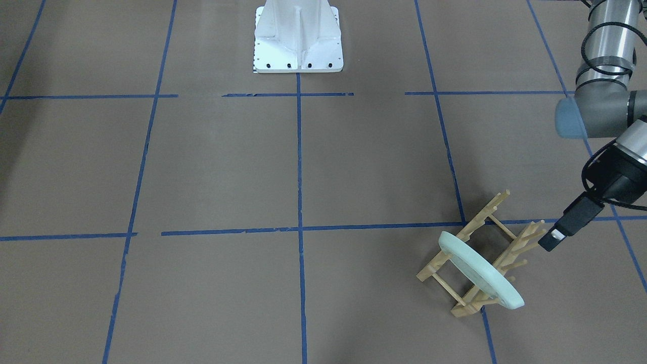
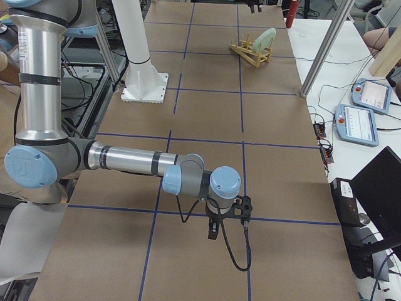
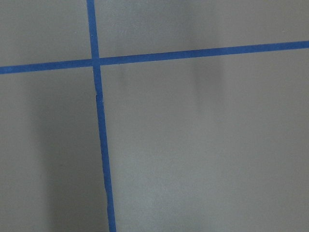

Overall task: Place plate on table
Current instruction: 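Reach the left gripper to the pale green plate and grasp its rim, then lift the plate up out of the rack with the left gripper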

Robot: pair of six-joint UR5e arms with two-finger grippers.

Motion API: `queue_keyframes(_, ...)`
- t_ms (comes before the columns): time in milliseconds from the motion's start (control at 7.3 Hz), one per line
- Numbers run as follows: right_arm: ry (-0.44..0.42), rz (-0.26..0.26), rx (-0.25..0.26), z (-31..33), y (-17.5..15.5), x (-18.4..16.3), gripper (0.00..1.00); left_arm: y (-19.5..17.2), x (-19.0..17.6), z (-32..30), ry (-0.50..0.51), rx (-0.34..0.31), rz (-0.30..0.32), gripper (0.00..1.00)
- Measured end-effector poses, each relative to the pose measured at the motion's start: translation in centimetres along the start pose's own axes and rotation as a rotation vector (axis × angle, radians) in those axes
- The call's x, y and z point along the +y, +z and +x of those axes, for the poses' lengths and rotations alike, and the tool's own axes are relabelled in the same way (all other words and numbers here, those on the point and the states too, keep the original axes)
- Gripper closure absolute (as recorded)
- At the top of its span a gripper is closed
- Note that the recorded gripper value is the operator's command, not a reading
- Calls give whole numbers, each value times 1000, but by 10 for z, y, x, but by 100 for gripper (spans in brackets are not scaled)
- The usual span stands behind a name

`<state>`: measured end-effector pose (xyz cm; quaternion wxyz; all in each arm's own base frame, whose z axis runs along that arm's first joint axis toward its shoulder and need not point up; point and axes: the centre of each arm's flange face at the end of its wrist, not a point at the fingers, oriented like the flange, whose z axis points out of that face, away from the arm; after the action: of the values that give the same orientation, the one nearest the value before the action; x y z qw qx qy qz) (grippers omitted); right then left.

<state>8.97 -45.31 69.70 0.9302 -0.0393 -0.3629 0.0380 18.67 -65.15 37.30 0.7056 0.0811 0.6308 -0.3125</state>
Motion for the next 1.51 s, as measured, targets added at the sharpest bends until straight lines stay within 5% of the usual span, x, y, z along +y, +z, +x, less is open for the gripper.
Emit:
queue_keyframes(548,0,0,0,0,0,0,0,42,19,20,-22,116,7,4)
queue_keyframes(685,0,0,0,0,0,0,0,55,24,26,-20,118,8,16)
queue_keyframes(959,0,0,0,0,0,0,0,71,33,35,-14,120,19,100)
queue_keyframes(1507,0,0,0,0,0,0,0,61,41,38,9,137,16,100)
